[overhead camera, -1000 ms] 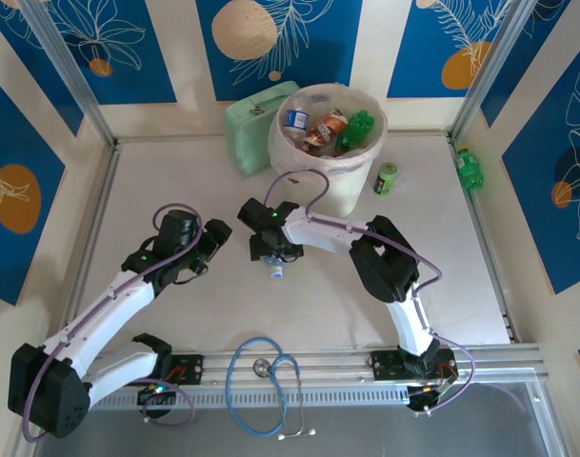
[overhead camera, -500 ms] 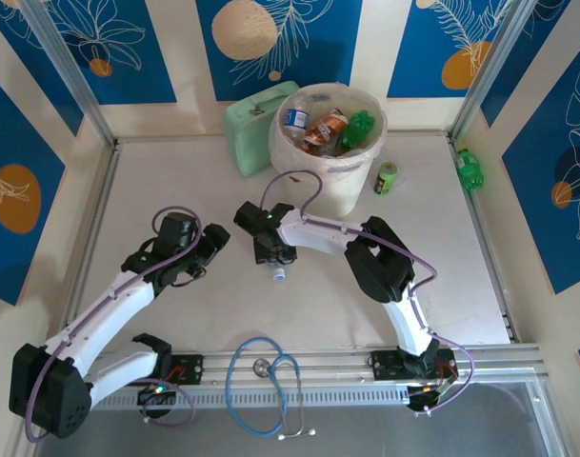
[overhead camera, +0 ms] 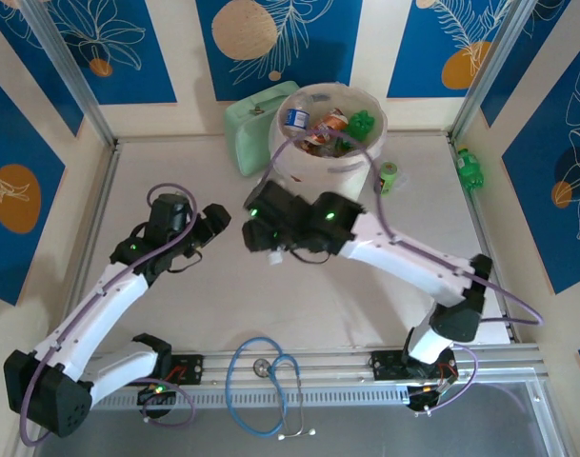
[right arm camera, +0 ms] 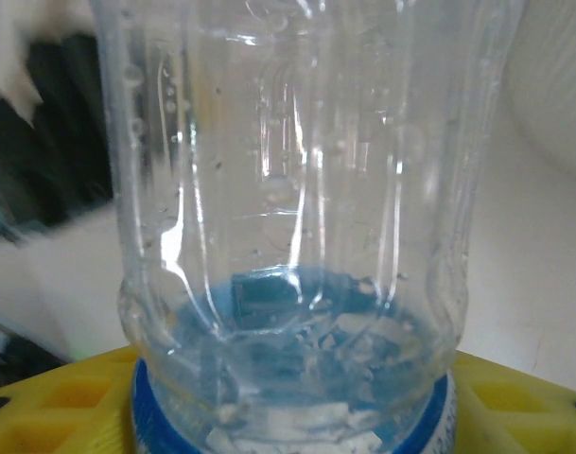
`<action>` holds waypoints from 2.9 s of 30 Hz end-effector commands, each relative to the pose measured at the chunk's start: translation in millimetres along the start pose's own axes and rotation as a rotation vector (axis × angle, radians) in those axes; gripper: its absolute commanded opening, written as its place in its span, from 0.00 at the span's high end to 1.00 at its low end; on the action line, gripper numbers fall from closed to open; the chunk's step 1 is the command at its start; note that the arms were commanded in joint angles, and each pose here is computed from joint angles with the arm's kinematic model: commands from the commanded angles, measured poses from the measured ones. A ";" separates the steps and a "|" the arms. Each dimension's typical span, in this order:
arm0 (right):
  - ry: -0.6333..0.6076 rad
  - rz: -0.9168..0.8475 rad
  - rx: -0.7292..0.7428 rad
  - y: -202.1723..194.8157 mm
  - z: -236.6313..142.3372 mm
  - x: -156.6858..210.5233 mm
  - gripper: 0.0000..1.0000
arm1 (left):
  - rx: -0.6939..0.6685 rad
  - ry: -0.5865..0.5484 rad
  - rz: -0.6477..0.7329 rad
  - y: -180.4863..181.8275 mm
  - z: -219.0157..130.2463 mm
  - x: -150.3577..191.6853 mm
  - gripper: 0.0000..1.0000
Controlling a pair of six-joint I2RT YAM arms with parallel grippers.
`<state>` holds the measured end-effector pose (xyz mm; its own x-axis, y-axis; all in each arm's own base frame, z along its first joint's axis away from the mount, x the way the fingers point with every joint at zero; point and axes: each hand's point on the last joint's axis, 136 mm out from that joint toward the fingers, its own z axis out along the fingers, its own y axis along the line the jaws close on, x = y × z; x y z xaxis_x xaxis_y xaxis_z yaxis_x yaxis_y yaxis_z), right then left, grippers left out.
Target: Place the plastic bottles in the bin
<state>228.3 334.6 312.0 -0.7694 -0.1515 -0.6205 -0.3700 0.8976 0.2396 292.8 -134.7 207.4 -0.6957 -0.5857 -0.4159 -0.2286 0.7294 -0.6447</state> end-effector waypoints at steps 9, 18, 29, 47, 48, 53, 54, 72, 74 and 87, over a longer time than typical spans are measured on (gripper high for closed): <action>-0.215 0.293 0.071 -112.2 -35.9 -144.2 0.53 | 0.083 0.024 0.124 -32.5 1.8 -9.5 0.08; -0.180 0.558 0.068 -171.3 12.8 -168.3 0.53 | 0.063 0.038 0.135 -27.0 4.3 -6.0 0.07; -0.234 0.735 -0.001 -191.3 13.6 -188.4 0.51 | 0.060 0.055 0.126 -24.7 11.3 -2.4 0.08; -0.251 0.748 0.057 -207.0 4.5 -177.4 0.14 | 0.060 0.060 0.121 -23.7 12.9 -0.5 0.08; -0.258 0.742 0.062 -207.5 0.4 -177.2 0.13 | 0.064 0.058 0.122 -25.1 12.4 -1.0 0.08; -0.312 0.648 0.094 -200.3 -34.3 -170.3 0.13 | 0.067 0.043 0.141 -29.1 10.6 -6.1 0.07; -0.322 0.618 0.110 -199.0 -41.0 -166.5 0.13 | 0.070 0.036 0.150 -30.5 9.3 -7.7 0.06; -0.497 0.275 0.584 -314.5 -43.0 87.9 0.01 | -0.545 -0.468 0.636 68.7 16.0 -95.3 0.00; -0.559 0.291 0.668 -334.8 -41.2 105.9 0.01 | -0.658 -0.486 0.693 91.0 20.9 -97.6 0.00; -0.594 0.209 0.732 -391.3 27.6 112.2 0.01 | -0.610 -0.599 0.656 158.4 47.3 -101.1 0.00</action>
<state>261.2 -37.2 84.4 -0.5225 0.1119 -0.8452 0.4095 0.9024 -0.1337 340.7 25.6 94.4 -0.5397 0.0505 -0.8403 -0.3391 0.9006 0.2719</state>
